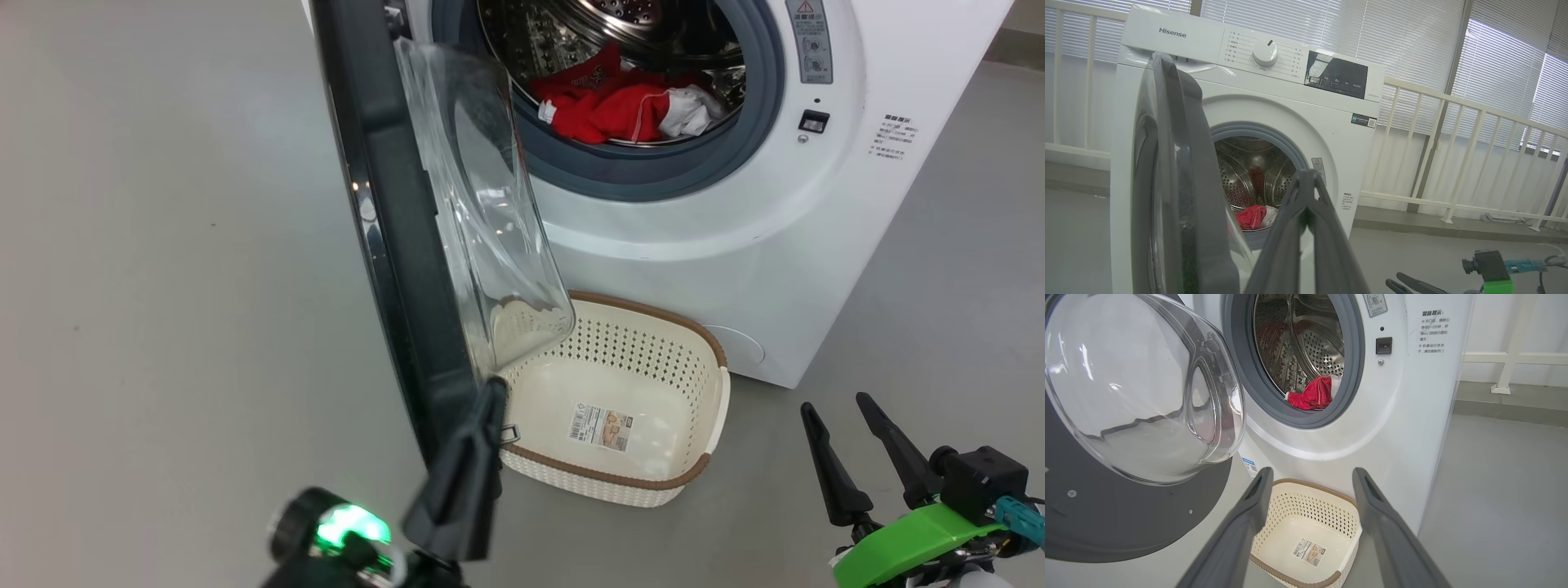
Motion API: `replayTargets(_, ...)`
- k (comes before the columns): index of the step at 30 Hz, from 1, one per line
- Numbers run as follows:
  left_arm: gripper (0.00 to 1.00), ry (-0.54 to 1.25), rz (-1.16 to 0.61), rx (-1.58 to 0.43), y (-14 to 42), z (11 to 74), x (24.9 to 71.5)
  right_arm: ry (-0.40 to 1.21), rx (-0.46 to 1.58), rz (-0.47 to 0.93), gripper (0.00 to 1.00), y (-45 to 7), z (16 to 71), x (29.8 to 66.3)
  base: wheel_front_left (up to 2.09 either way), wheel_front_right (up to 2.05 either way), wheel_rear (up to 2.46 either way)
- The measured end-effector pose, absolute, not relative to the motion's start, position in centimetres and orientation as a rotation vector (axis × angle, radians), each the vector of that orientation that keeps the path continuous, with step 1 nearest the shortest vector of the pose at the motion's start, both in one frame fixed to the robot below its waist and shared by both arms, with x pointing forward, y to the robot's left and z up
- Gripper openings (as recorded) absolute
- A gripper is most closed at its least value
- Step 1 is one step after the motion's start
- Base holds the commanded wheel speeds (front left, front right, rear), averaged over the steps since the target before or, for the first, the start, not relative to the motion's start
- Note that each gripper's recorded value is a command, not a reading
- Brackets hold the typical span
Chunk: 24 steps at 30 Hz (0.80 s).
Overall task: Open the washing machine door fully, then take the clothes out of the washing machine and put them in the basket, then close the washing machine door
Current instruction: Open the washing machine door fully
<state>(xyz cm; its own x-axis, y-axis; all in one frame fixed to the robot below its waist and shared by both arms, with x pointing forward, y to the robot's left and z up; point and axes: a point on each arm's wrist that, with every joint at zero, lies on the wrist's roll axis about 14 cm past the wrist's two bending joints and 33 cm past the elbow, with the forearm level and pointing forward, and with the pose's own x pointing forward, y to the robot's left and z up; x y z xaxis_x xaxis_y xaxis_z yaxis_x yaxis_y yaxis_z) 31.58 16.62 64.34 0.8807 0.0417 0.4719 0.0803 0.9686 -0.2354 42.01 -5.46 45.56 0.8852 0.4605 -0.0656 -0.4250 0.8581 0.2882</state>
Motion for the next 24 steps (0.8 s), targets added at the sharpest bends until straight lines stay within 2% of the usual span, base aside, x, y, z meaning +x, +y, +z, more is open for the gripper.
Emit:
replayTargets(7,0.00,-0.304,-0.135,-0.337,12.1,59.0,32.5,0.133,0.275,0.460,1.00,-5.6,45.6,41.9,0.00,0.00,0.00)
replayTargets(14,0.00,-0.137,-0.092,-0.381,12.8,53.8,33.7,0.140,0.278,0.456,1.00,-5.8,45.3,42.0,0.00,0.00,0.00)
replayTargets(24,0.00,-0.069,-0.012,-0.400,15.2,51.4,34.6,0.141,0.279,0.457,1.00,-5.7,45.2,42.0,0.00,0.00,0.00)
